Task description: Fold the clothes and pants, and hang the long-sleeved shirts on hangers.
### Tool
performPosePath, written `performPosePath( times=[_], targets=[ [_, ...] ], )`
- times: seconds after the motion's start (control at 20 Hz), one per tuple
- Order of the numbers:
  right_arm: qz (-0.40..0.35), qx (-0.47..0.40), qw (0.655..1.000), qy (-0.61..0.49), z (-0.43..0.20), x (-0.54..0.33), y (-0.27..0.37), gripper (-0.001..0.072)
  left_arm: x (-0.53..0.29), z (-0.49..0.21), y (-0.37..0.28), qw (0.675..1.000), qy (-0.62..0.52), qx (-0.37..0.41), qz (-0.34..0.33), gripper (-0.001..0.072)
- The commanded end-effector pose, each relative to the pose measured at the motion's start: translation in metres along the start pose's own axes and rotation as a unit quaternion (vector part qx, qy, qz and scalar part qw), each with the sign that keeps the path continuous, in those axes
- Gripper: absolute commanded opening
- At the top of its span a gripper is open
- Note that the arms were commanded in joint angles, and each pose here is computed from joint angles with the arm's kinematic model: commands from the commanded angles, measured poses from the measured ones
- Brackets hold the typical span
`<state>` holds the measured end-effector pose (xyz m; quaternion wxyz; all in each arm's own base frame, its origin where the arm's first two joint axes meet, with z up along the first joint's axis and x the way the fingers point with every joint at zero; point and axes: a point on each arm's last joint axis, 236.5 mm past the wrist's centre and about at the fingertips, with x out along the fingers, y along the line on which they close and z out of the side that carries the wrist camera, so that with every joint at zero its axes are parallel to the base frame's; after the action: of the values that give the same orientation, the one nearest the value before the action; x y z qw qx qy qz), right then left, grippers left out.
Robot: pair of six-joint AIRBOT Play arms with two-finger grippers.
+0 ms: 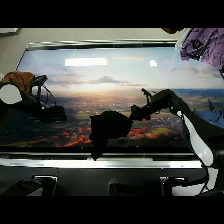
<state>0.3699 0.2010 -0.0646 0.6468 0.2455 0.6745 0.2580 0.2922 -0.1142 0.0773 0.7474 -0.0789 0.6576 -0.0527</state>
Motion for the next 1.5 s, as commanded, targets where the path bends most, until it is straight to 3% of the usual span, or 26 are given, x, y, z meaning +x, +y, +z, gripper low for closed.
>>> performPosePath(
  times=[0.0,0.2,0.4,0.95,1.15,1.3,1.4,1.45],
  targets=[
    [-0.002,-0.015,1.0,-0.004,-0.002,-0.008,0.006,0.0026,0.017,-0.007,0.008,1.0,-0.003,-0.018,-0.02,0.0541],
    [-0.046,-0.028,0.998,-0.034,0.003,-0.029,0.002,0.0025,0.061,-0.035,-0.015,0.983,-0.01,-0.082,-0.163,0.0541],
    [-0.059,-0.028,0.996,-0.056,0.006,-0.044,0.008,0.0025,0.111,-0.082,-0.047,0.963,0.034,-0.105,-0.245,0.0541],
    [-0.059,-0.008,0.997,-0.05,0.001,-0.045,0.008,0.0026,0.166,-0.136,-0.09,0.964,0.091,-0.047,-0.246,0.054],
    [-0.057,-0.006,0.998,-0.036,-0.005,-0.044,0.009,0.0026,0.179,-0.13,-0.099,0.96,0.092,-0.069,-0.257,0.0515],
    [-0.056,-0.006,0.998,-0.029,-0.009,-0.045,0.01,0.0026,0.195,-0.131,-0.095,0.96,0.104,-0.091,-0.245,0.0344],
    [-0.056,-0.012,0.998,-0.04,-0.007,-0.05,0.014,0.0026,0.195,-0.129,-0.099,0.957,0.102,-0.093,-0.254,0.0047],
    [-0.056,-0.017,0.997,-0.051,-0.004,-0.054,0.017,0.0025,0.193,-0.125,-0.102,0.958,0.094,-0.083,-0.26,0.0019]
  ],
)
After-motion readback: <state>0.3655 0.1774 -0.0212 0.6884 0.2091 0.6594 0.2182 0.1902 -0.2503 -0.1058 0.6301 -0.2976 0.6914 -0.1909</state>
